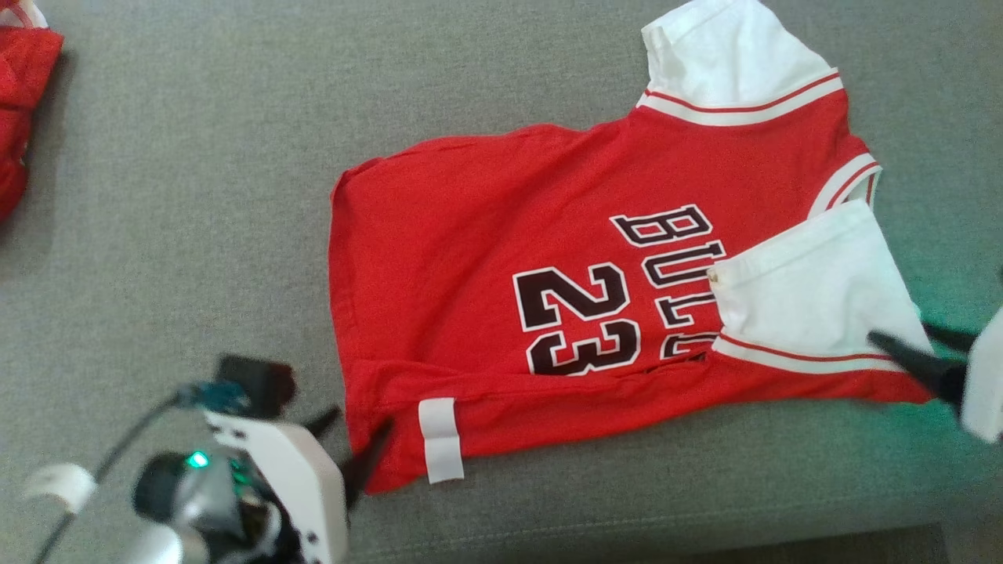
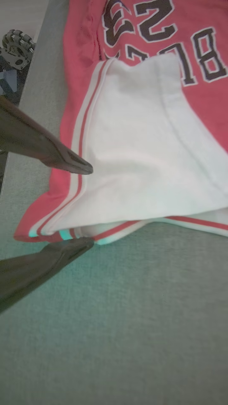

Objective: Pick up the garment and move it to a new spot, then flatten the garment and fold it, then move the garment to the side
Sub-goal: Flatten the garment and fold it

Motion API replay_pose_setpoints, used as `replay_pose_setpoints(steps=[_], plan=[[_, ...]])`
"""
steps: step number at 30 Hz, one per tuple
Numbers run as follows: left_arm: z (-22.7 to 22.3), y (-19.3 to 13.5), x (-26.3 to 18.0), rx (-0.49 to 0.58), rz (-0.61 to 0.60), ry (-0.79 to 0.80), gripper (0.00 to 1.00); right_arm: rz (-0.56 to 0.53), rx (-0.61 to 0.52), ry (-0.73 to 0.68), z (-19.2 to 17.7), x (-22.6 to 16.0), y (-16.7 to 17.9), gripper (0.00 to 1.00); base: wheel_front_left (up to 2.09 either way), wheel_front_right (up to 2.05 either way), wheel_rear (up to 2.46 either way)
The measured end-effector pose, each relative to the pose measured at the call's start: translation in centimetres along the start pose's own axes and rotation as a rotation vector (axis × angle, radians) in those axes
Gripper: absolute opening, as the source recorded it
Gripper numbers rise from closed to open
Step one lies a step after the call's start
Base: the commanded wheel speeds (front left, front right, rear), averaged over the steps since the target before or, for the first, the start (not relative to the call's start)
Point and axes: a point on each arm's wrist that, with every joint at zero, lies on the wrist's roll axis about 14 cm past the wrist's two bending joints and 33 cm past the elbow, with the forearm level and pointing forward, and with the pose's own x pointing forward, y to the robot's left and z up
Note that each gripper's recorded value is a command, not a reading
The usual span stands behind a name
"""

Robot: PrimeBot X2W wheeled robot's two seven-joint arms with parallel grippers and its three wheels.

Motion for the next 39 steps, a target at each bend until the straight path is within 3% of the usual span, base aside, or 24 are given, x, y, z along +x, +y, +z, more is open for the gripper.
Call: replay_pose_setpoints(steps=[3, 8, 14, 20, 21, 23, 24, 25, 26, 27, 31, 33, 34, 39], plan=[[3.2, 1.2, -0.2, 0.011, 0.035, -0.087, 1.0, -0.01, -0.025, -0.087, 3.3, -1.1, -0.6, 1.0, 0.0, 0.0, 0.0], [9.7, 1.8, 1.8, 0.081, 0.053, -0.204, 1.0, -0.057, -0.126, -0.307, 13.0, -1.9, -0.6, 1.0, 0.0, 0.0, 0.0], [14.6, 0.9, 6.5, 0.155, 0.046, -0.223, 1.0, -0.066, -0.199, -0.383, 20.6, 2.5, 1.6, 1.0, 0.0, 0.0, 0.0], [14.0, 2.5, 8.9, 0.177, 0.1, -0.156, 1.0, -0.043, -0.222, -0.356, 22.4, 7.0, 3.4, 1.0, 0.0, 0.0, 0.0], [13.6, 2.8, 9.1, 0.176, 0.105, -0.142, 0.94, -0.044, -0.231, -0.347, 22.5, 7.7, 3.5, 1.0, 0.0, 0.0, 0.0], [13.6, 2.9, 9.2, 0.178, 0.105, -0.137, 0.73, -0.043, -0.247, -0.34, 22.5, 8.7, 3.8, 1.0, 0.0, 0.0, 0.0], [13.6, 3.0, 9.2, 0.18, 0.106, -0.137, 0.73, -0.043, -0.248, -0.345, 22.7, 9.0, 3.9, 1.0, 0.0, 0.0, 0.0], [13.6, 3.0, 9.2, 0.184, 0.105, -0.137, 0.81, -0.044, -0.246, -0.349, 22.8, 9.3, 3.9, 1.0, 0.0, 0.0, 0.0], [13.7, 3.1, 9.1, 0.184, 0.107, -0.138, 0.95, -0.045, -0.242, -0.354, 23.0, 9.5, 3.8, 1.0, 0.0, 0.0, 0.0], [13.7, 3.1, 9.0, 0.186, 0.108, -0.139, 0.98, -0.049, -0.239, -0.354, 23.2, 9.7, 3.6, 1.0, 0.0, 0.0, 0.0], [13.5, 3.2, 8.8, 0.195, 0.11, -0.136, 0.94, -0.072, -0.234, -0.326, 23.0, 10.5, 2.8, 1.0, 0.0, 0.0, 0.0], [13.3, 3.3, 8.7, 0.198, 0.112, -0.13, 0.84, -0.082, -0.23, -0.298, 22.6, 11.1, 2.4, 1.0, 0.0, 0.0, 0.0], [13.2, 3.3, 8.6, 0.197, 0.112, -0.121, 0.54, -0.084, -0.23, -0.285, 22.3, 11.4, 2.4, 1.0, 0.0, 0.0, 0.0], [12.6, 3.2, 8.5, 0.202, 0.109, -0.096, 0.0, -0.055, -0.211, -0.258, 21.7, 12.4, 3.2, 1.0, 0.0, 0.0, 0.0]])
